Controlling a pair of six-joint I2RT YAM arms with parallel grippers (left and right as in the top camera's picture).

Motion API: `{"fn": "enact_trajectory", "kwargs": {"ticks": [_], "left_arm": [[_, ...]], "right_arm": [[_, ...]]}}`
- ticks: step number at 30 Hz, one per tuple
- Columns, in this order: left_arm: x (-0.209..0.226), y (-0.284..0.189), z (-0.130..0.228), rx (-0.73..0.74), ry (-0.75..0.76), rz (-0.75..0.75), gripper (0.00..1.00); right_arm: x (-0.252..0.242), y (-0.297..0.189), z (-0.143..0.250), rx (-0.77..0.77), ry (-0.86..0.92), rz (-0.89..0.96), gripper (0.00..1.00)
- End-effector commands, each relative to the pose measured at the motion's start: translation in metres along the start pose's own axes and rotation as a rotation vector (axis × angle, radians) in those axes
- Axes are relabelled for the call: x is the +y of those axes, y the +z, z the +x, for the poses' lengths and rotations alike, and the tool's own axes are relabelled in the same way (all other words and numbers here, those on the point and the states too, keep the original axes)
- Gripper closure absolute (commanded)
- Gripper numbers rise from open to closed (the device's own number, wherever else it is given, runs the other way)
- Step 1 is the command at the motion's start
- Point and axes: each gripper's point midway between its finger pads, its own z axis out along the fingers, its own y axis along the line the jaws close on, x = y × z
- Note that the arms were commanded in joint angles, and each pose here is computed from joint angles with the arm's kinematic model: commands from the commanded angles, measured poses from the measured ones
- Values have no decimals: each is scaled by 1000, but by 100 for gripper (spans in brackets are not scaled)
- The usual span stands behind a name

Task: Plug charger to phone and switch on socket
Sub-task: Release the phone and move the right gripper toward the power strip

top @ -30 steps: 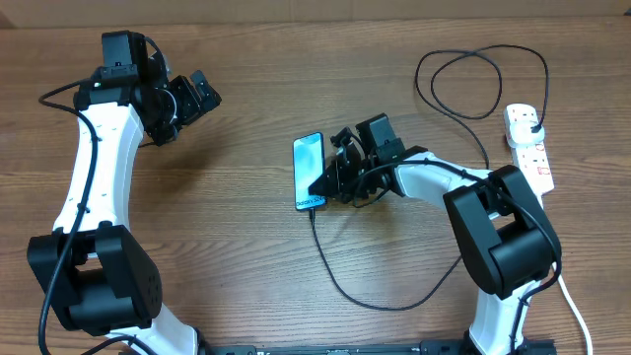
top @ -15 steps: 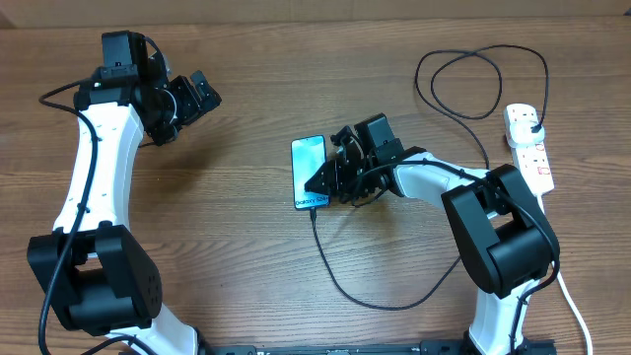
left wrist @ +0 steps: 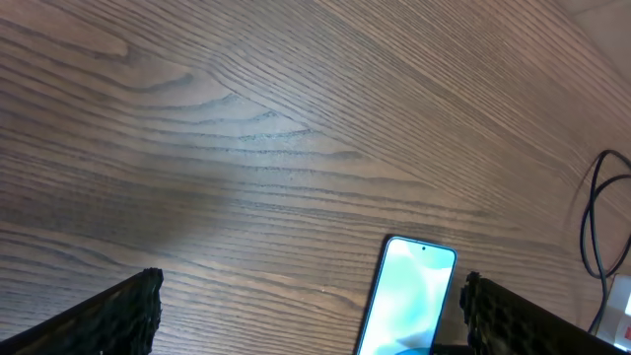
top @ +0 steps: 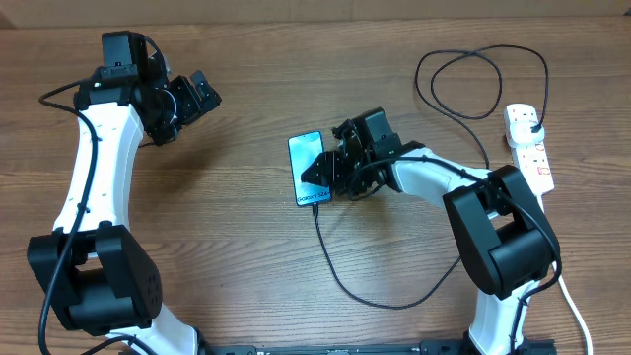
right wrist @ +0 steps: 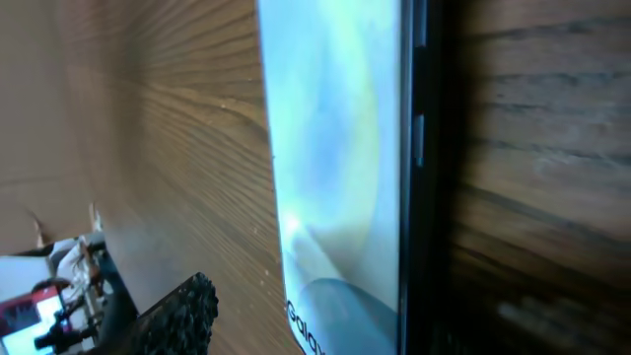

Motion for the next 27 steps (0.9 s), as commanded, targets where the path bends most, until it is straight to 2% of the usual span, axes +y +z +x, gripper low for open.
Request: {"fn": "enact_trajectory", "kwargs": {"ticks": [1,9,14,20,21,24,27], "left_arm": [[-3,-10,-3,-28,24,-1,0],[-3,-10,-3,-28,25,-1,0],[-4,-10,-3,-27,25,-1,0],[-3,-10,-3,-28,24,-1,1],[-3,-10,-3,-28,25,-1,0],[-3,-10,-3,-28,25,-1,0],[-3,-10,-3,-28,25,-1,0]], "right_arm": [[-28,-8,-13,-61,46,180,40],[-34,-34,-11,-15,88,373,36],[-37,-73,-22,3,63,505,36],[-39,-159,-47,-29,109,681,31],[-47,-187,-53,-57,145,743,29],[-69,-226,-62,-107,210,831,25],[-98,-256,-67,-145,305,850,14]]}}
